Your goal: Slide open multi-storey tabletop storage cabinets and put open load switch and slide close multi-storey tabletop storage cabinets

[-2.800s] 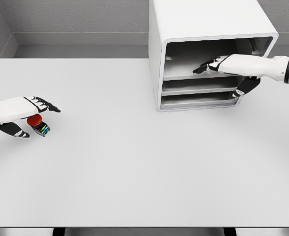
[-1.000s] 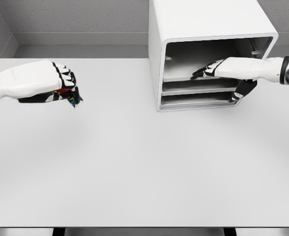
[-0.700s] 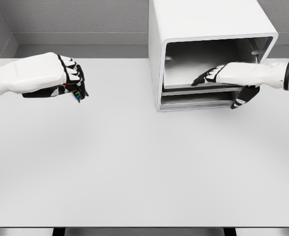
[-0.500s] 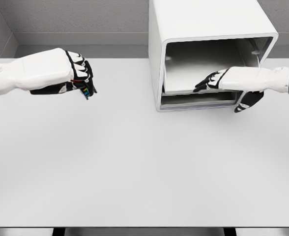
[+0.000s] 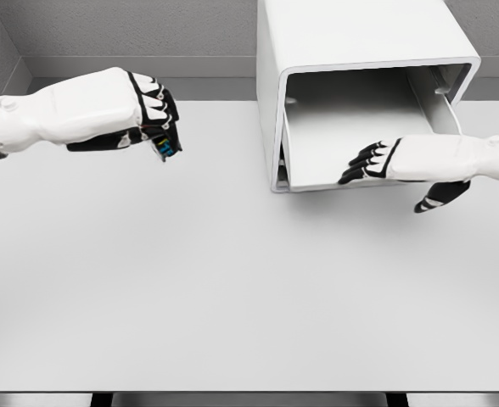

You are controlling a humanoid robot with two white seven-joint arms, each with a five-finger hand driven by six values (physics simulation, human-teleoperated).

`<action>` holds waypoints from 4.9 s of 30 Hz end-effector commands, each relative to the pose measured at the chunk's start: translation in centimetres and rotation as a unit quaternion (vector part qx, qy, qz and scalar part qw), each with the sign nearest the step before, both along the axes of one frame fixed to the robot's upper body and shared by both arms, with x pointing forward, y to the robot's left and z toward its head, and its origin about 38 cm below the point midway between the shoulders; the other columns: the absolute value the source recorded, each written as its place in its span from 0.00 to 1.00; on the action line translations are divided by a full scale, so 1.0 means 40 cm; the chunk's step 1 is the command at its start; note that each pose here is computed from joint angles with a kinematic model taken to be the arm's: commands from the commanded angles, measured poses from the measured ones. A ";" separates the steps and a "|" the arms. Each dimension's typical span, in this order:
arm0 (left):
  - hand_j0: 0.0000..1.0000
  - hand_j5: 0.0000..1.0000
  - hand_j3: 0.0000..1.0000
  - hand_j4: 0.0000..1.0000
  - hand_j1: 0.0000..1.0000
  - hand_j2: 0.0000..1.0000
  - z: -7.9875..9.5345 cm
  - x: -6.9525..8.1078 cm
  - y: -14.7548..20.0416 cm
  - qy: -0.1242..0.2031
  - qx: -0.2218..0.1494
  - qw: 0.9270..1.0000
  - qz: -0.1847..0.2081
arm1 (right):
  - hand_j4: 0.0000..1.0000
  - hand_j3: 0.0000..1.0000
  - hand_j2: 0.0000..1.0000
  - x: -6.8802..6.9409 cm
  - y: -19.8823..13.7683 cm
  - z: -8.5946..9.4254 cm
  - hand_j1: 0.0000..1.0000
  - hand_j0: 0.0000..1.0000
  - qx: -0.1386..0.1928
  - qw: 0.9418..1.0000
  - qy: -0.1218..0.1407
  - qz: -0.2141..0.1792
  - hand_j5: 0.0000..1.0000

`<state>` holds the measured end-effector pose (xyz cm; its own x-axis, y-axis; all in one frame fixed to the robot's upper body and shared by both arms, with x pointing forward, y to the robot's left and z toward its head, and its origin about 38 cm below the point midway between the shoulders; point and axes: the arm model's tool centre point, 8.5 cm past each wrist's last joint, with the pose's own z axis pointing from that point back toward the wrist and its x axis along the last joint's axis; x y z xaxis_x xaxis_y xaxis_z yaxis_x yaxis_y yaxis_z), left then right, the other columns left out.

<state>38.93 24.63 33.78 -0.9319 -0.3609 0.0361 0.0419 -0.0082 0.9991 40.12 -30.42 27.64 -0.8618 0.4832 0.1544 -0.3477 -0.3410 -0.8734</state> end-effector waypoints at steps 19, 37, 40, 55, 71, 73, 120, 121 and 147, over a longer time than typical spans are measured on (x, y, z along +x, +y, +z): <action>0.42 0.42 0.42 0.42 0.42 0.42 0.036 0.007 -0.117 -0.019 -0.054 0.997 -0.053 | 1.00 1.00 1.00 0.011 -0.010 -0.001 1.00 1.00 0.012 0.999 0.017 -0.031 1.00; 0.42 0.42 0.42 0.42 0.42 0.42 0.032 -0.003 -0.219 -0.012 -0.076 0.992 -0.105 | 1.00 1.00 1.00 -0.016 0.007 -0.023 1.00 1.00 -0.006 1.000 0.022 0.006 1.00; 0.42 0.42 0.42 0.42 0.42 0.42 0.036 -0.002 -0.214 -0.013 -0.075 0.992 -0.103 | 1.00 1.00 1.00 -0.027 -0.009 -0.016 1.00 1.00 -0.013 1.000 0.019 0.005 1.00; 0.42 0.42 0.42 0.42 0.42 0.42 0.071 -0.012 -0.270 -0.020 -0.098 0.985 -0.138 | 1.00 1.00 1.00 -0.049 -0.083 -0.001 1.00 1.00 -0.034 0.999 0.022 -0.026 1.00; 0.40 0.40 0.40 0.40 0.40 0.40 0.081 -0.027 -0.346 -0.024 -0.110 0.979 -0.172 | 1.00 1.00 1.00 -0.079 -0.208 0.144 1.00 1.00 0.004 0.995 -0.022 -0.097 1.00; 0.40 0.40 0.40 0.40 0.40 0.40 0.083 -0.028 -0.369 -0.031 -0.111 0.978 -0.175 | 1.00 1.00 1.00 -0.078 -0.208 0.144 1.00 1.00 0.006 0.995 -0.022 -0.097 1.00; 0.40 0.40 0.40 0.40 0.40 0.40 -0.021 0.049 -0.516 -0.005 -0.077 0.986 -0.148 | 1.00 1.00 1.00 -0.122 -0.436 0.089 1.00 1.00 -0.053 0.973 0.027 -0.223 1.00; 0.40 0.40 0.40 0.40 0.40 0.40 -0.021 0.048 -0.517 -0.005 -0.078 0.986 -0.148 | 1.00 1.00 1.00 -0.122 -0.436 0.088 1.00 1.00 -0.054 0.973 0.027 -0.223 1.00; 0.40 0.40 0.40 0.40 0.40 0.40 -0.061 0.075 -0.594 -0.033 -0.034 0.992 -0.114 | 1.00 1.00 1.00 -0.122 -0.427 0.055 1.00 1.00 -0.052 0.974 0.042 -0.218 1.00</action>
<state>41.81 1.28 31.40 -0.9903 -0.1376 -0.0194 -0.0267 0.0513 0.9983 35.22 -47.46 29.70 -0.5606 0.8155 0.1438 -0.5493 -0.2363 -0.8015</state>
